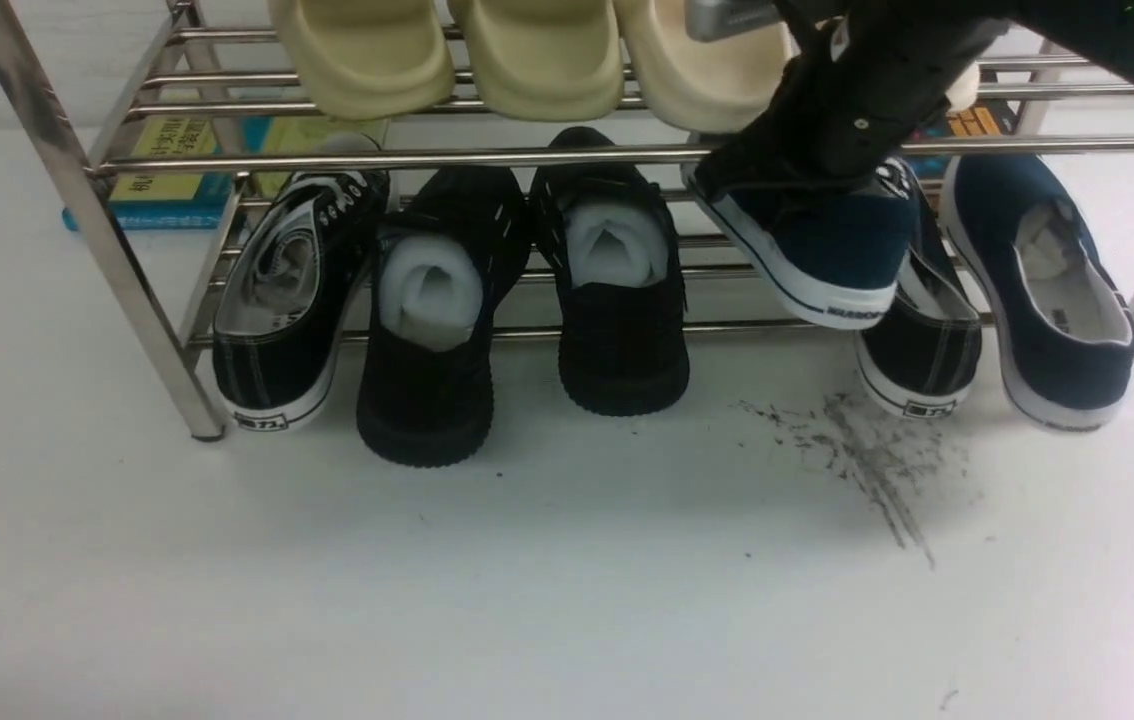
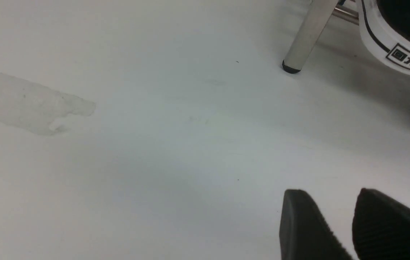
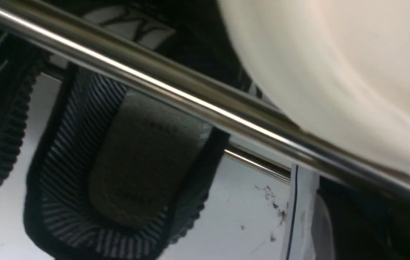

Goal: Take the shoes off the shelf with your hand on the white table.

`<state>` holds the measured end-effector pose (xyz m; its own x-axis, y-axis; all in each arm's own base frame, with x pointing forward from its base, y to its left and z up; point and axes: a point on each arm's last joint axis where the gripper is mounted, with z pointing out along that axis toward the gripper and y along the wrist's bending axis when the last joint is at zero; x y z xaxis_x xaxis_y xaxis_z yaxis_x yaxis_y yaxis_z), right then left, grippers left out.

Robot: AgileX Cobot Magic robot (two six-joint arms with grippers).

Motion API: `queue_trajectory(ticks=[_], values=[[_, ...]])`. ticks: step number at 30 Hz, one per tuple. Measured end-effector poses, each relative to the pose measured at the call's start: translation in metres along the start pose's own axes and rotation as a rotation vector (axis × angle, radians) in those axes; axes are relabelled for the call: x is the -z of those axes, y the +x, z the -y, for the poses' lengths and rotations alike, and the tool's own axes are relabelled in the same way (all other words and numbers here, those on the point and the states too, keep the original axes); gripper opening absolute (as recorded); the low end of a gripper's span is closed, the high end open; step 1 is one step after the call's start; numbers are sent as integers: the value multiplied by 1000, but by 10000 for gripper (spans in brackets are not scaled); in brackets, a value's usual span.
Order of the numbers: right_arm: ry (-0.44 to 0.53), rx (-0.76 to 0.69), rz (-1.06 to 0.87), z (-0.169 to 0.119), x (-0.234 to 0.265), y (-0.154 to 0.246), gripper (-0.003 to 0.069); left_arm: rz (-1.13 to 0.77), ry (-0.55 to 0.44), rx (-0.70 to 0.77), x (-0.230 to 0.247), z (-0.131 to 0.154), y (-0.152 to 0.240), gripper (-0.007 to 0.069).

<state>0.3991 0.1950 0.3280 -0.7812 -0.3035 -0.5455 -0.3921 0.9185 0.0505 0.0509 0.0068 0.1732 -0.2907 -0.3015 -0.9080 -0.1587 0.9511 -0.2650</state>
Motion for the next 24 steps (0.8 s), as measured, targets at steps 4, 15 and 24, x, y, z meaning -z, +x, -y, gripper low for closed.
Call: queue_trajectory(ticks=[4,15,24], values=[[-27,-15,-42,-3,1,0,37,0,0,0,0,0,0,242],[-140,-42,-169,-17,16,10,37,0,0,0,0,0,0,242],[-89,1,-119,-46,42,12,37,0,0,0,0,0,0,242]])
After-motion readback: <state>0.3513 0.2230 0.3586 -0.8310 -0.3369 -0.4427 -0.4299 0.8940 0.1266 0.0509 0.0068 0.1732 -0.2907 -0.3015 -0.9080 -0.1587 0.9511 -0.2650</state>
